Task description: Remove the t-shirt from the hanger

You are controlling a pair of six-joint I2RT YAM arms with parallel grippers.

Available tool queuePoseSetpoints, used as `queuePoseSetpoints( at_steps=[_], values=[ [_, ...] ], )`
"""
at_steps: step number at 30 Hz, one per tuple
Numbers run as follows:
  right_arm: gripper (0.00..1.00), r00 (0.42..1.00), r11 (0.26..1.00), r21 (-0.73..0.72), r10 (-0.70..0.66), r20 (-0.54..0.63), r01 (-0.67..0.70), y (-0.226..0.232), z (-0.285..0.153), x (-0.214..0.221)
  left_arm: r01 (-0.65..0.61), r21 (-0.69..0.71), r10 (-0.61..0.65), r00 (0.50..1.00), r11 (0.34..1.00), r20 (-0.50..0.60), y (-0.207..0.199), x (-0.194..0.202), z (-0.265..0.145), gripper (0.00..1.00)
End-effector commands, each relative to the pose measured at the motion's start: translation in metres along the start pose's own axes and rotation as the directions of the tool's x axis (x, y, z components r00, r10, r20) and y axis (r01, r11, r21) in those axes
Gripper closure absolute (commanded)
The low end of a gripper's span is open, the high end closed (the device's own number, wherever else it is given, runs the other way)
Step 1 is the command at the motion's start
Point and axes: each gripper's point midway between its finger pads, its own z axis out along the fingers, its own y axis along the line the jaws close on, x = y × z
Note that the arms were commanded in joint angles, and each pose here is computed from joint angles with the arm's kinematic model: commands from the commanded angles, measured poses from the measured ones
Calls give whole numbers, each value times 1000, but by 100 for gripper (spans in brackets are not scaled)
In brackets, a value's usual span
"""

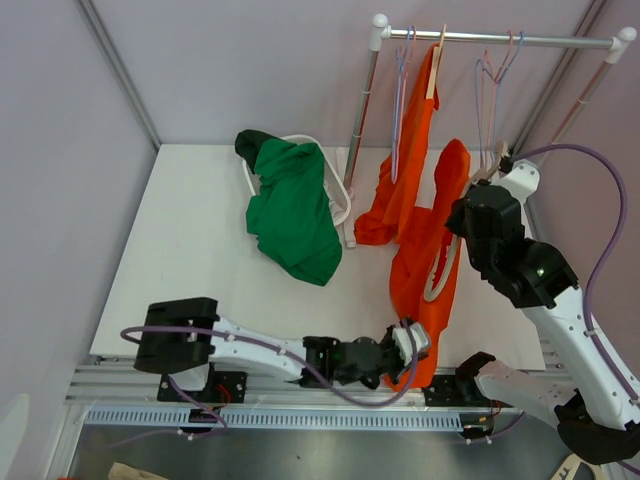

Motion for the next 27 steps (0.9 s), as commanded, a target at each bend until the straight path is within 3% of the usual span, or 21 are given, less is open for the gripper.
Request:
queuePoseSetpoints(
  at_steps=[1, 4, 9, 16, 19, 20, 24, 27],
  values=[
    [100, 997, 989, -130, 73, 14, -70, 25, -15, -25, 234, 43, -232, 971, 971, -52, 39, 12, 22, 99],
    [100, 999, 987, -160, 10, -31, -15, 27, -24, -22, 344, 15, -343, 937, 939, -60, 85, 2, 30, 99],
    [100, 987, 957, -282, -105, -120, 67, 35, -50, -16, 318, -200, -323, 946, 927, 8, 156, -46, 28, 99],
    [100, 939, 941, -314, -214, -270, 124, 17, -78, 7, 323, -298, -317, 946, 898, 70, 198, -89, 13, 99],
    [100, 882, 935, -309, -288, -374, 174, 6, -79, 37, 291, -375, -287, 955, 880, 67, 219, -102, 9, 99],
    [100, 870, 935, -306, -298, -393, 181, 3, -79, 43, 301, -370, -284, 953, 879, 101, 223, -125, 9, 99],
    [100, 841, 933, -294, -322, -434, 206, -15, -92, 51, 356, -403, -343, 933, 843, 105, 256, -132, 6, 99],
    [100, 837, 931, -301, -328, -438, 208, -22, -106, 44, 356, -456, -366, 928, 816, 69, 272, -117, 3, 99]
  ],
)
